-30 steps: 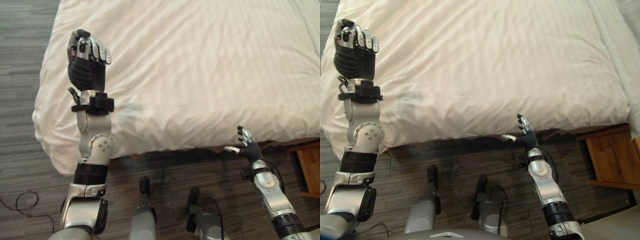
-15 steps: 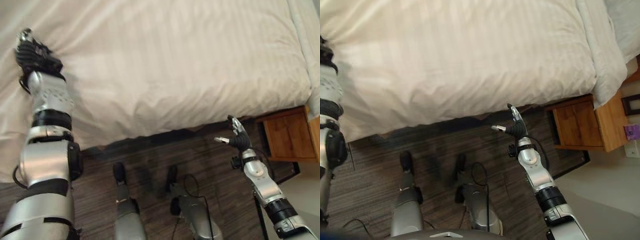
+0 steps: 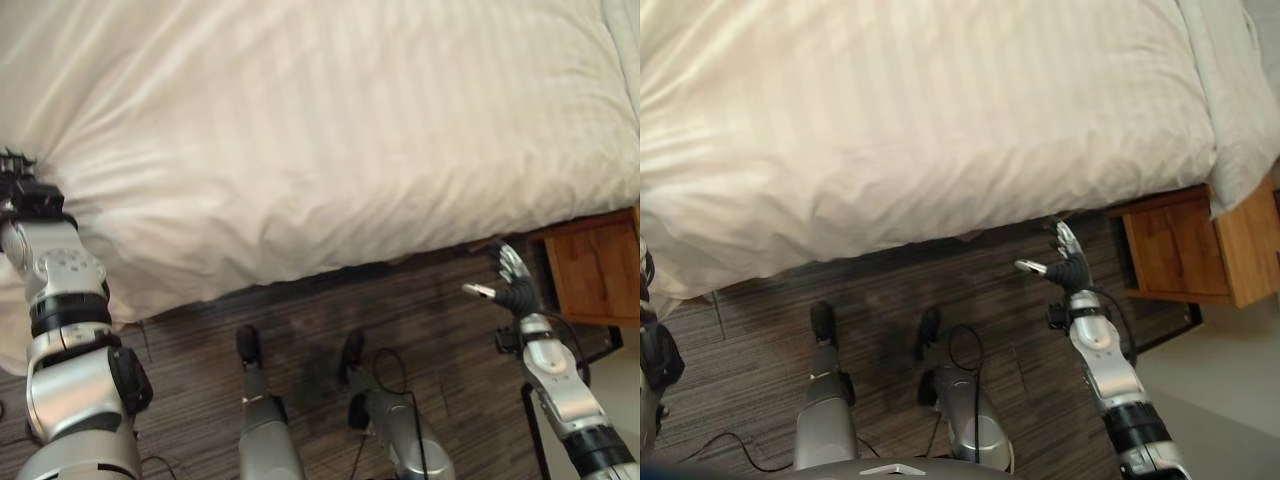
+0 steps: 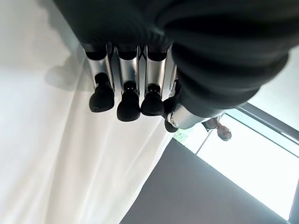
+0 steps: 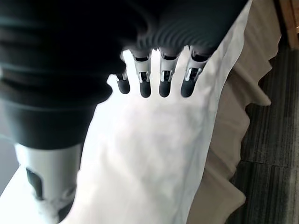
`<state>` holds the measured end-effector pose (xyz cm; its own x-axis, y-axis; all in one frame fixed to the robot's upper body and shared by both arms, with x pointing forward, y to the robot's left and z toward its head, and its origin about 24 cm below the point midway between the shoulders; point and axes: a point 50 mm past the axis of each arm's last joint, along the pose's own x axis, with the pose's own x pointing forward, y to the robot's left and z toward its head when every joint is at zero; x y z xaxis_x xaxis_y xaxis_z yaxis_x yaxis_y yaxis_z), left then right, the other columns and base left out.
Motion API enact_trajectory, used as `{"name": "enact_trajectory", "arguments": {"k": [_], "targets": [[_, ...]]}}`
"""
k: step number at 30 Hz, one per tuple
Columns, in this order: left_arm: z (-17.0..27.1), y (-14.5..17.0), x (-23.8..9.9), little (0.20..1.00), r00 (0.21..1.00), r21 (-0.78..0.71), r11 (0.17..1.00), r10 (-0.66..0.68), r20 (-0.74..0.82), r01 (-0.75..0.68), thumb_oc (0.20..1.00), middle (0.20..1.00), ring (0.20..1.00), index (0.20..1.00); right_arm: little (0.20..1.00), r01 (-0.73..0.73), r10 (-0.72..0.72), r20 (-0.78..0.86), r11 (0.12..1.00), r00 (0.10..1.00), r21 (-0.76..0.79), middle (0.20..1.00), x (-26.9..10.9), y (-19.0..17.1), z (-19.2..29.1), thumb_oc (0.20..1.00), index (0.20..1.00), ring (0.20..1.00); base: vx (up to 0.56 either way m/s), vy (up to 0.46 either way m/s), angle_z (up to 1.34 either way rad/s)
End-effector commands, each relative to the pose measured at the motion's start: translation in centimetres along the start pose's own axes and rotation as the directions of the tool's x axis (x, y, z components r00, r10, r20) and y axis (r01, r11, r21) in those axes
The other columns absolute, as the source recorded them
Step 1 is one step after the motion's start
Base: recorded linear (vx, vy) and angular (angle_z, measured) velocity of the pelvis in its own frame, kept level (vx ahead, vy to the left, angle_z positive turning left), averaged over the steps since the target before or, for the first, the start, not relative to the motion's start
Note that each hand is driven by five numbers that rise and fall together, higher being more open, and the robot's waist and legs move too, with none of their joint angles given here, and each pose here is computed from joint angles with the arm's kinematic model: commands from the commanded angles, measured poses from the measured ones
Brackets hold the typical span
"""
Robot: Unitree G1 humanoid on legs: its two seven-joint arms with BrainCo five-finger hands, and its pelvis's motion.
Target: Making the bed.
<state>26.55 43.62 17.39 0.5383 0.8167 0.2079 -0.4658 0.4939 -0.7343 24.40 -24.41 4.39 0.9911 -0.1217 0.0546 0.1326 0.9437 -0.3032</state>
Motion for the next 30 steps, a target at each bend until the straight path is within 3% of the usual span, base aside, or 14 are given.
{"name": "enact_trajectory", "arguments": {"k": [1, 5, 7, 10, 11, 12, 15, 16, 22, 30], "targets": [[7.1, 11.9, -1.5, 0.2, 0.904, 0.23, 0.876, 0.396, 0.158, -0.424, 0.2, 0.2, 0.2, 0.2, 1.0, 0.071, -0.082, 0.095, 0.99, 0.992, 0.121, 1.0, 0.5, -0.9, 1.6, 1.0, 1.0, 1.0, 0.03, -0.08, 0.29], [8.6, 12.4, -2.3, 0.2, 0.906, 0.295, 0.862, 0.354, 0.232, -0.413, 0.2, 0.2, 0.2, 0.2, 1.0, 0.084, -0.094, 0.076, 0.989, 0.993, 0.12, 1.0, -0.3, -1.3, 1.1, 1.0, 1.0, 1.0, 0.04, -0.06, 0.31], [9.3, 12.3, -3.2, 0.2, 0.935, 0.526, 0.777, 0.236, 0.264, -0.345, 0.2, 0.2, 0.2, 0.2, 1.0, 0.069, -0.077, 0.075, 0.992, 0.994, 0.105, 1.0, -1.0, -1.6, 1.0, 1.0, 1.0, 1.0, 0.11, -0.056, 0.79], [8.0, 12.0, -4.0, 0.2, 0.962, 0.612, 0.745, 0.168, 0.214, -0.266, 0.2, 0.2, 0.2, 0.2, 1.0, 0.059, -0.067, 0.087, 0.994, 0.994, 0.09, 1.0, -1.0, -1.9, 1.2, 1.0, 1.0, 1.0, 0.05, 0.008, 0.63], [6.7, 11.8, -4.5, 0.893, 0.976, 0.645, 0.734, 0.134, 0.17, -0.213, 0.893, 0.893, 0.893, 0.893, 1.0, 0.049, -0.058, 0.12, 0.996, 0.991, 0.076, 1.0, -0.6, -1.5, 1.9, 1.0, 1.0, 1.0, 0.07, 0.043, 0.4], [5.3, 11.7, -5.3, 1.0, 0.986, 0.684, 0.71, 0.111, 0.125, -0.167, 1.0, 1.0, 1.0, 1.0, 1.0, 0.027, -0.036, 0.146, 0.998, 0.989, 0.062, 1.0, -0.5, -0.9, 2.6, 1.0, 1.0, 1.0, 0.07, 0.035, 0.26], [1.8, 9.4, -7.6, 1.0, 0.999, 0.713, 0.701, -0.036, 0.017, 0.013, 1.0, 1.0, 1.0, 1.0, 1.0, -0.027, 0.026, 0.166, 1.0, 0.986, 0.003, 1.0, -0.4, 0.0, 3.0, 1.0, 1.0, 1.0, 0.07, 0.034, 0.1], [1.7, 9.4, -7.8, 1.0, 0.999, 0.714, 0.7, -0.034, 0.016, 0.012, 1.0, 1.0, 1.0, 1.0, 1.0, -0.027, 0.027, 0.165, 1.0, 0.986, 0.0, 1.0, -0.5, -0.1, 3.0, 1.0, 1.0, 1.0, 0.08, 0.056, -0.07], [-3.0, 5.3, -12.1, 1.0, 0.968, 0.574, 0.78, -0.22, -0.123, 0.25, 1.0, 1.0, 1.0, 1.0, 1.0, -0.085, 0.087, 0.23, 0.996, 0.969, -0.02, 1.0, 0.3, 1.4, 4.7, 1.0, 1.0, 1.0, 0.07, 0.007, -0.44], [-8.6, 2.0, -18.7, 1.0, 0.855, 0.432, 0.745, -0.375, -0.359, 0.508, 1.0, 1.0, 1.0, 1.0, 1.0, -0.099, 0.082, 0.275, 0.994, 0.958, 0.047, 1.0, 1.0, 4.3, 5.9, 1.0, 1.0, 1.0, 0.05, -0.055, -0.18]]}}
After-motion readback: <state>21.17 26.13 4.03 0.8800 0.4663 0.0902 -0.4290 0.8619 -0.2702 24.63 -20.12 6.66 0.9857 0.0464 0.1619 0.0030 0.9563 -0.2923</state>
